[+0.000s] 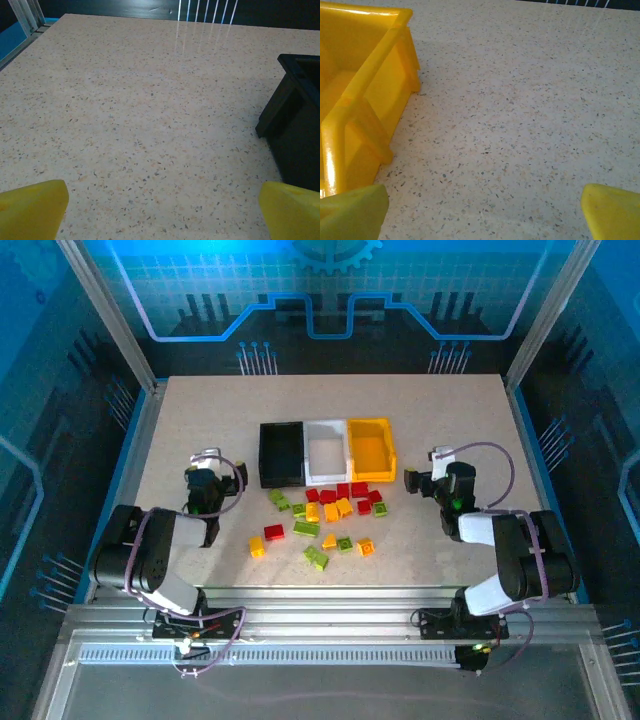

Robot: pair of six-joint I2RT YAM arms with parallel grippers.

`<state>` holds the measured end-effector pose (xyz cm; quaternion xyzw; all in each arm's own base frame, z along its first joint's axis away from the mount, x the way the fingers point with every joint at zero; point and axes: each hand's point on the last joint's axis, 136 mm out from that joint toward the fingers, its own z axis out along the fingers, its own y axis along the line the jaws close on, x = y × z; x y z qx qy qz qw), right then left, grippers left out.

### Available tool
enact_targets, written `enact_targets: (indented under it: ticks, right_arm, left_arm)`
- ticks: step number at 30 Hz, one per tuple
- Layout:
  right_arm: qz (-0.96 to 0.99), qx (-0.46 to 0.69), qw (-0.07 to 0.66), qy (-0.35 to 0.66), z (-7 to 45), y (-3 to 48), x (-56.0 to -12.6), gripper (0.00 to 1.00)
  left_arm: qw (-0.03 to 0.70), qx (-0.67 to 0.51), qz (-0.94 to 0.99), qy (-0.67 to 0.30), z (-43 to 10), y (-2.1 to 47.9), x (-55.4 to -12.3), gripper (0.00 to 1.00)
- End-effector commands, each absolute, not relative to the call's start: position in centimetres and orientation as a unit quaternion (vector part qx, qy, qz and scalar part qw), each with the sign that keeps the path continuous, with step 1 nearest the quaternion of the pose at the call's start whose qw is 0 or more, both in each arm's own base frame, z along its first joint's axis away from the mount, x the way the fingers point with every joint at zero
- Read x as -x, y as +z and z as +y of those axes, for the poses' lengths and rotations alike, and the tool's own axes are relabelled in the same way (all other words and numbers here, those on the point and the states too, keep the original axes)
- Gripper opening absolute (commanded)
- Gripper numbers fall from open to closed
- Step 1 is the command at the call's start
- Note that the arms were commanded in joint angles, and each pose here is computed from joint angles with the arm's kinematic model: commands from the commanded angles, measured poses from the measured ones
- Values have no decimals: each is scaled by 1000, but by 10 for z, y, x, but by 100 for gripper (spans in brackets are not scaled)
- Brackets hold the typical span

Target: Sort the legos into containers by color

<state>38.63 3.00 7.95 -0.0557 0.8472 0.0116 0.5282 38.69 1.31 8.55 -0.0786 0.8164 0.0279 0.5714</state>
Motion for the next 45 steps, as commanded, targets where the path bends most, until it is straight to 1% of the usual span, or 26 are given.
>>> enact_targets:
  ticks: [1,41,45]
  right_arm:
    - [833,62,550,7,29,93,-397,100]
    - [831,60,553,11,28,95,-398,100]
    - [853,42,520,4,21,117,-406,100]
  left_arm:
    - [588,75,805,27,13,97,-395,99]
    - [590,76,804,28,13,97,-395,99]
    - [605,106,788,45,25,116,-385,99]
